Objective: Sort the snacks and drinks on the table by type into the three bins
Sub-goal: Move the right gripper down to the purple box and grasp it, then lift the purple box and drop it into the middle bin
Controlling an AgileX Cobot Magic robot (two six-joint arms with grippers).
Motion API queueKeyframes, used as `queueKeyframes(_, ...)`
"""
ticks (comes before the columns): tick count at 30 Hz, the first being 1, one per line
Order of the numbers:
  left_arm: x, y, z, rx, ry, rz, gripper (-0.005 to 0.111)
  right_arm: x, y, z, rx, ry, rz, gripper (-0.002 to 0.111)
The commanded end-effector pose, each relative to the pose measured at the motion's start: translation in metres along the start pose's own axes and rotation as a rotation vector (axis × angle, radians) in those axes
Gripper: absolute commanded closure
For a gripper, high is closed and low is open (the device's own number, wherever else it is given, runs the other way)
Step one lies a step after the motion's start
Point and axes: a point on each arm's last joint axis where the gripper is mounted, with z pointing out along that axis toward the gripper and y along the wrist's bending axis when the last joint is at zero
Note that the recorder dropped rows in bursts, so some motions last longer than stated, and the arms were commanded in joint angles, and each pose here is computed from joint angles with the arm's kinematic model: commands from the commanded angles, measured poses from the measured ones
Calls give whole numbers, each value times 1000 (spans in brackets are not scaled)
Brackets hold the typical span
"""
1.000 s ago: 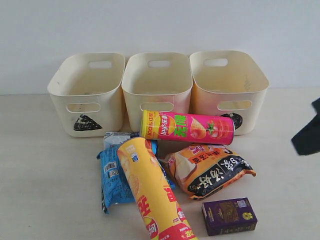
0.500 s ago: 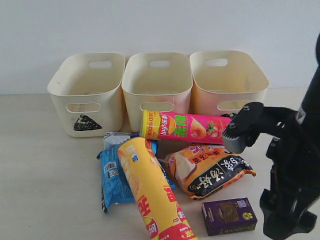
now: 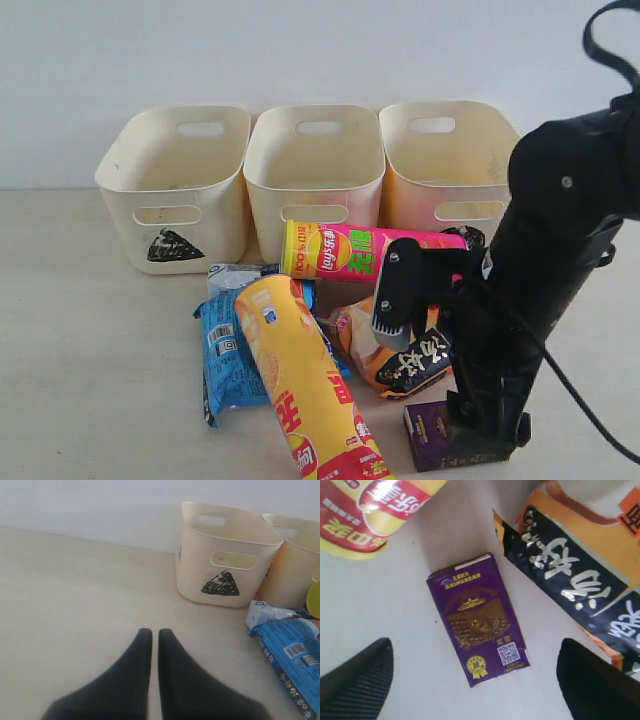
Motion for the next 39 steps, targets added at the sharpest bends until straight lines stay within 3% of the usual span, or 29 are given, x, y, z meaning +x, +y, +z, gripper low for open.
queueKeyframes(1,1,0,0,-2,2,5,102,-3,-6,20,-4,21,-16,29)
queueKeyframes(17,1,0,0,-2,2,5,102,-3,-12,67,-40,77,-29,29)
queueKeyframes(20,1,0,0,-2,2,5,102,-3,-12,67,-38,75,-29,43)
queueKeyframes(26,1,0,0,-2,2,5,102,2,-6,65,-99,131,-28,107)
queueKeyframes(33,1,0,0,-2,2,5,102,7,0,49,-145,178,-29,108)
queueKeyframes(39,1,0,0,-2,2,5,102,14,0,8,-66,194,-82,108)
